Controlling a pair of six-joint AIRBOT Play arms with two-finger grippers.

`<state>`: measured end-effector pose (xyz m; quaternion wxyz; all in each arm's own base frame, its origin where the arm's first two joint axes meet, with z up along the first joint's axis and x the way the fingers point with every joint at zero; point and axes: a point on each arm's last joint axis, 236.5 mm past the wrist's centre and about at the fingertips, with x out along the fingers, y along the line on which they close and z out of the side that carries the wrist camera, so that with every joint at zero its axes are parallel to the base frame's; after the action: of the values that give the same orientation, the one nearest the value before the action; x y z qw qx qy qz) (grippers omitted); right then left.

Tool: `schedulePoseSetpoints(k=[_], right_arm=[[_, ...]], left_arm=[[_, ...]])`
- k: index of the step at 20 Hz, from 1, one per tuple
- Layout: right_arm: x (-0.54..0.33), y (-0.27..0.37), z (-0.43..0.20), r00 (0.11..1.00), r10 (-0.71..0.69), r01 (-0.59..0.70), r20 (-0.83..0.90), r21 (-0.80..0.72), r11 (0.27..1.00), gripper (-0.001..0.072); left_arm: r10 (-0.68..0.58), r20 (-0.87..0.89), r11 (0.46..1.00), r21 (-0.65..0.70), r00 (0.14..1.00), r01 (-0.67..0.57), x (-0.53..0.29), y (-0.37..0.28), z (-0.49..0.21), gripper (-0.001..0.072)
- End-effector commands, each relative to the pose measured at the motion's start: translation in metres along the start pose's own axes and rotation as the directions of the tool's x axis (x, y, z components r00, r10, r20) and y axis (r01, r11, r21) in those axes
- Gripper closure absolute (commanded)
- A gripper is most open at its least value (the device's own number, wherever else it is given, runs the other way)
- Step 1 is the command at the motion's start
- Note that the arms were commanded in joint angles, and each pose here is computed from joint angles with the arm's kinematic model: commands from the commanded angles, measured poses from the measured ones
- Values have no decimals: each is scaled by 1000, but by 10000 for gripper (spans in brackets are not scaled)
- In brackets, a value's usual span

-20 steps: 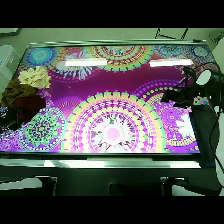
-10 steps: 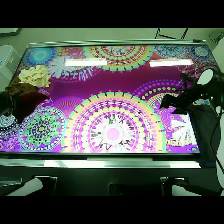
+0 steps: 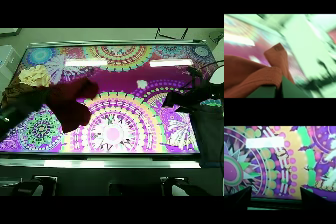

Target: Fold the clothes and pants, and hang the long-sleeved shirts on hangers.

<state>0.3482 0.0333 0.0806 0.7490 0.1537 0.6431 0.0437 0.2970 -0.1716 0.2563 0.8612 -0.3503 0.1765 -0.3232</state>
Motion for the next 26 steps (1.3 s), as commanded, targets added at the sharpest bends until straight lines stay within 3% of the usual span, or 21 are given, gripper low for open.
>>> schedulePoseSetpoints(k=[1,4,7,9,11,12,13,15,17,19,21,23,24,26], right_arm=[[-15,4,-3,999,2,-1,41,-19,1000,38],[-17,2,0,998,-9,10,59,-20,1000,37],[-18,-1,10,995,-20,22,101,-19,1000,38],[-19,-3,16,992,-29,32,124,-19,999,38],[-19,-5,19,990,-39,42,139,-19,999,38],[-19,-7,20,989,-45,48,143,-19,999,38],[-20,-7,21,988,-45,48,146,-18,999,37],[-19,-5,19,990,-39,42,139,-18,999,37],[-16,2,7,996,-6,7,87,-18,1000,35],[-1,10,-15,999,45,-46,-7,-38,998,27],[31,4,-37,994,63,-64,-91,-14,998,15],[67,-4,-60,985,79,-74,-155,41,996,16],[81,-2,-73,977,107,-95,-186,72,993,16],[103,6,-97,952,181,-150,-248,139,979,17]], left_arm=[[-55,-163,988,-153,985,30,32,-8,-92,682],[2,-395,979,-188,919,-83,76,14,-201,683],[23,-635,956,-212,772,-203,100,22,-315,682],[-18,-733,956,-212,680,-203,111,14,-348,675],[-93,-747,978,-193,658,-81,129,-6,-332,599],[-130,-729,984,-180,672,-5,138,-17,-308,262],[-158,-714,982,-188,682,31,144,-22,-283,-11],[-135,-711,987,-156,690,32,145,0,-228,-13],[14,-738,988,-95,675,-124,125,66,-179,-13],[191,-776,942,-28,602,-335,79,146,-147,-13],[288,-813,872,4,507,-489,23,205,-135,-13],[303,-828,811,-35,471,-583,-15,240,-135,8],[298,-831,795,-56,470,-604,-29,252,-138,109],[299,-829,767,-86,473,-636,-47,271,-150,127]])
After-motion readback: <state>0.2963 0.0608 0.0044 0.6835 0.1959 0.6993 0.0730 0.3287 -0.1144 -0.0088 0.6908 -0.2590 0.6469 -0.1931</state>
